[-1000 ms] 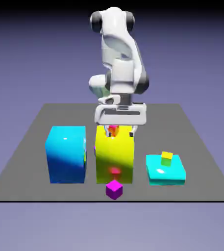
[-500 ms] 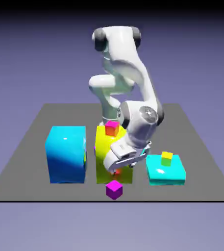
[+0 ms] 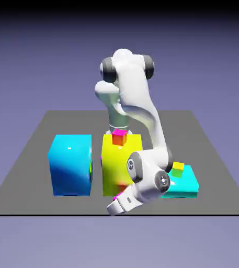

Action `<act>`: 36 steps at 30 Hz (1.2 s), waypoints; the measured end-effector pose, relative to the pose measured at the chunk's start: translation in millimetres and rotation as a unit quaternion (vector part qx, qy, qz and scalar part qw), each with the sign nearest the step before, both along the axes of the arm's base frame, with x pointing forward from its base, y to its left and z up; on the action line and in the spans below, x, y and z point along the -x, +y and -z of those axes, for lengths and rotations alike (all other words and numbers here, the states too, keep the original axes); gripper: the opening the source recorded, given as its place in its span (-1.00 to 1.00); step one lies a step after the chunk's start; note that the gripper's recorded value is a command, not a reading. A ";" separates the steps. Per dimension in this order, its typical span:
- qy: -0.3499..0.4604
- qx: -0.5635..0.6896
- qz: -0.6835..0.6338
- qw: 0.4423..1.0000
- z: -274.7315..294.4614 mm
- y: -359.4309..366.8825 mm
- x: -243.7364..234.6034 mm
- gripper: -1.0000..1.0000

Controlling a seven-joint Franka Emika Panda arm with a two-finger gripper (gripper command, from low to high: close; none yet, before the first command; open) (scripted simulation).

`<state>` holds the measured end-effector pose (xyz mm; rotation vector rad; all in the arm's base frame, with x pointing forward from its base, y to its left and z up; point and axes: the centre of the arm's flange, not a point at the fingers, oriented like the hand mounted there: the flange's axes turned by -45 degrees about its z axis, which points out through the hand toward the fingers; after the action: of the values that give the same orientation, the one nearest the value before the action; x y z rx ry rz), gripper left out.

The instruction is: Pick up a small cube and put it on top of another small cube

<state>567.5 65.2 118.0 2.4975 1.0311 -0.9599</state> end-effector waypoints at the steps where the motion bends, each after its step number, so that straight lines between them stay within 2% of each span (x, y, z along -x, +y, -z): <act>1: 0.000 0.000 0.000 1.000 -17.6 7.3 -7.4 -1.00; 3: -0.012 0.008 0.010 1.000 -39.6 14.5 -20.7 -1.00; 10: -0.138 -0.090 0.139 0.977 -115.7 -34.1 -34.6 -1.00; 18: -0.310 -0.199 0.294 0.882 -216.4 -112.0 -33.0 -1.00; 26: -0.471 -0.276 0.453 0.705 -305.3 -220.3 8.3 -1.00; 31: -0.542 -0.302 0.549 0.560 -337.6 -290.3 57.3 -1.00; 36: -0.577 -0.305 0.643 0.401 -342.3 -352.2 119.0 -1.00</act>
<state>448.6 -287.0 460.3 2.9614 -1.4259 1.4128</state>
